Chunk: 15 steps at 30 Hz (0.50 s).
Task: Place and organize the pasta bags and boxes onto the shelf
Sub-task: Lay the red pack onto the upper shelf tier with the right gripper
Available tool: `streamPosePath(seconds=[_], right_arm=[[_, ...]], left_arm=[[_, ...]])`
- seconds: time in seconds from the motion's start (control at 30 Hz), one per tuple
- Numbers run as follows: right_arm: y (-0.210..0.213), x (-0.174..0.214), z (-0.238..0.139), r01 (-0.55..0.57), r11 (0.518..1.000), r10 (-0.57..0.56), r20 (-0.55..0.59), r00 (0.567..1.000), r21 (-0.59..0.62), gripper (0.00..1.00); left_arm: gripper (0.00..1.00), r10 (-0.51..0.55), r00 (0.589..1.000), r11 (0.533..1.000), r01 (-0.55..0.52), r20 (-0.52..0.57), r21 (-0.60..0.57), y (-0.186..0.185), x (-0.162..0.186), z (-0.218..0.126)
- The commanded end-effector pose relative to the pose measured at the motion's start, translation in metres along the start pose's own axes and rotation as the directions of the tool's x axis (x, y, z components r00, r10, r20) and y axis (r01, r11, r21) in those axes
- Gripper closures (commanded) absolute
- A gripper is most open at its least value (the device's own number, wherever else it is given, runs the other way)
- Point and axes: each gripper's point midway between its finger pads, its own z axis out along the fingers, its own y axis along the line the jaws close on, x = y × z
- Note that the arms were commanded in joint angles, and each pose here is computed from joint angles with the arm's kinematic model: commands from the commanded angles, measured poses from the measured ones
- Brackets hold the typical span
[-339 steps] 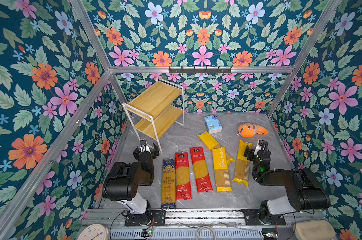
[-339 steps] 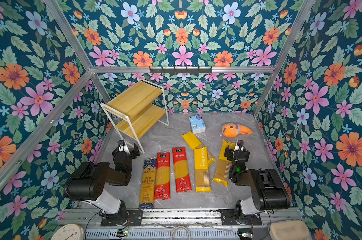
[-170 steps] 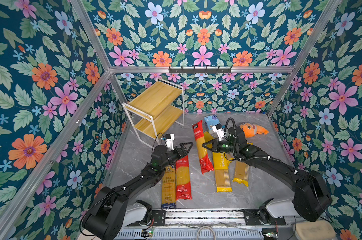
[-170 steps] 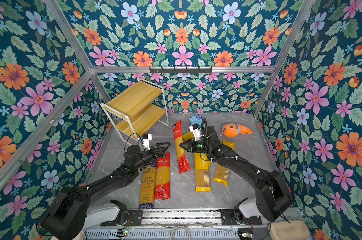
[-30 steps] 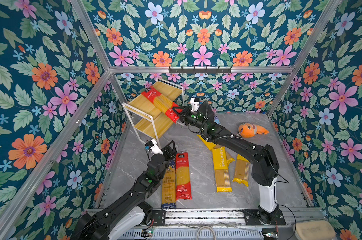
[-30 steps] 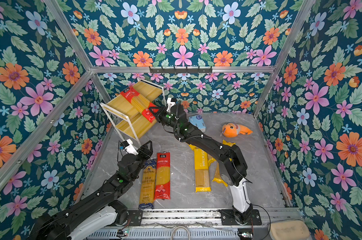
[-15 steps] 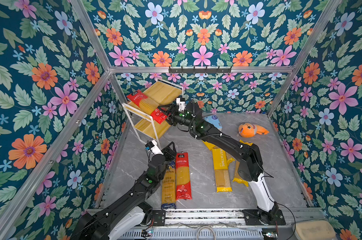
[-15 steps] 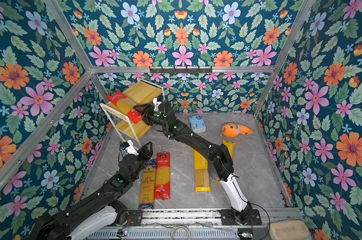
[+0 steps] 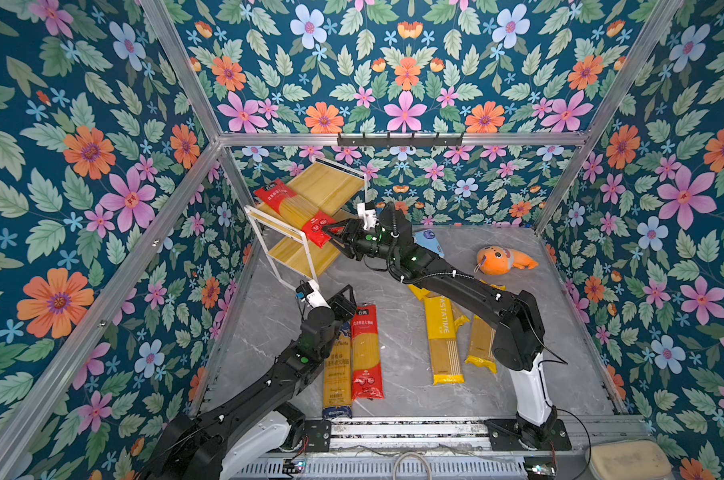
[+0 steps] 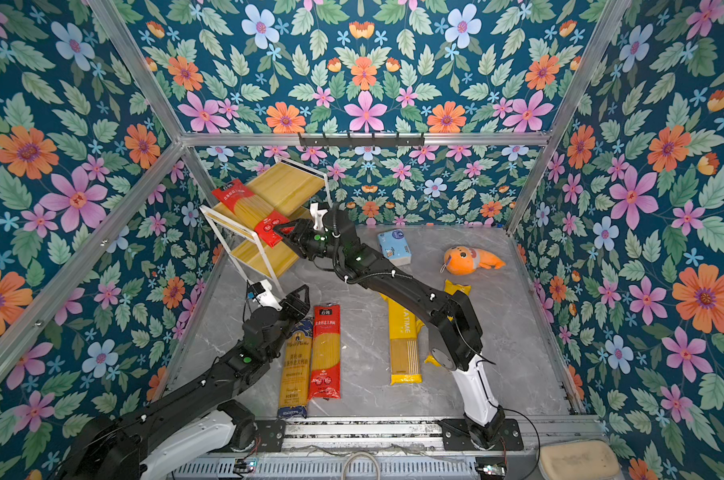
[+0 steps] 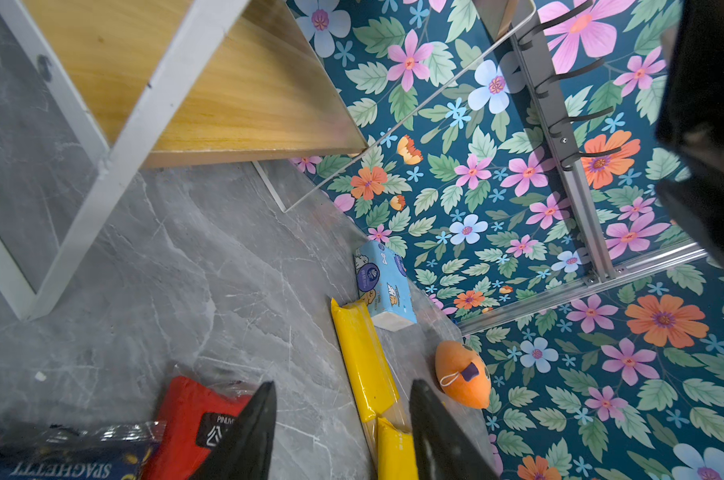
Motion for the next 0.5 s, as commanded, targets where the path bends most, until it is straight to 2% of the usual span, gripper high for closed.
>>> streamPosePath(seconds=[0.0,0.13,0.23,0.47], right_arm=[[0.001,-0.003,0.005,0.022,1.000,-0.022,-0.001,1.000,0.004,0.67],[0.004,-0.001,0.013,0.039,0.999,-0.039,-0.038,0.999,-0.003,0.82],[0.009,0.004,0.018,0.038,0.999,-0.040,-0.079,0.996,-0.022,0.91],[0.017,0.014,0.026,0.016,0.998,-0.025,-0.159,0.987,-0.061,0.98]], left_arm=[[0.46,0.005,1.000,1.000,-0.005,0.014,0.025,-0.007,-0.004,-0.001],[0.46,0.009,1.000,1.000,-0.009,0.017,0.014,-0.003,-0.004,-0.002],[0.46,0.010,1.000,1.000,-0.010,0.016,0.010,-0.002,-0.003,-0.003],[0.46,0.008,1.000,1.000,-0.008,0.012,0.014,-0.003,-0.002,-0.001]])
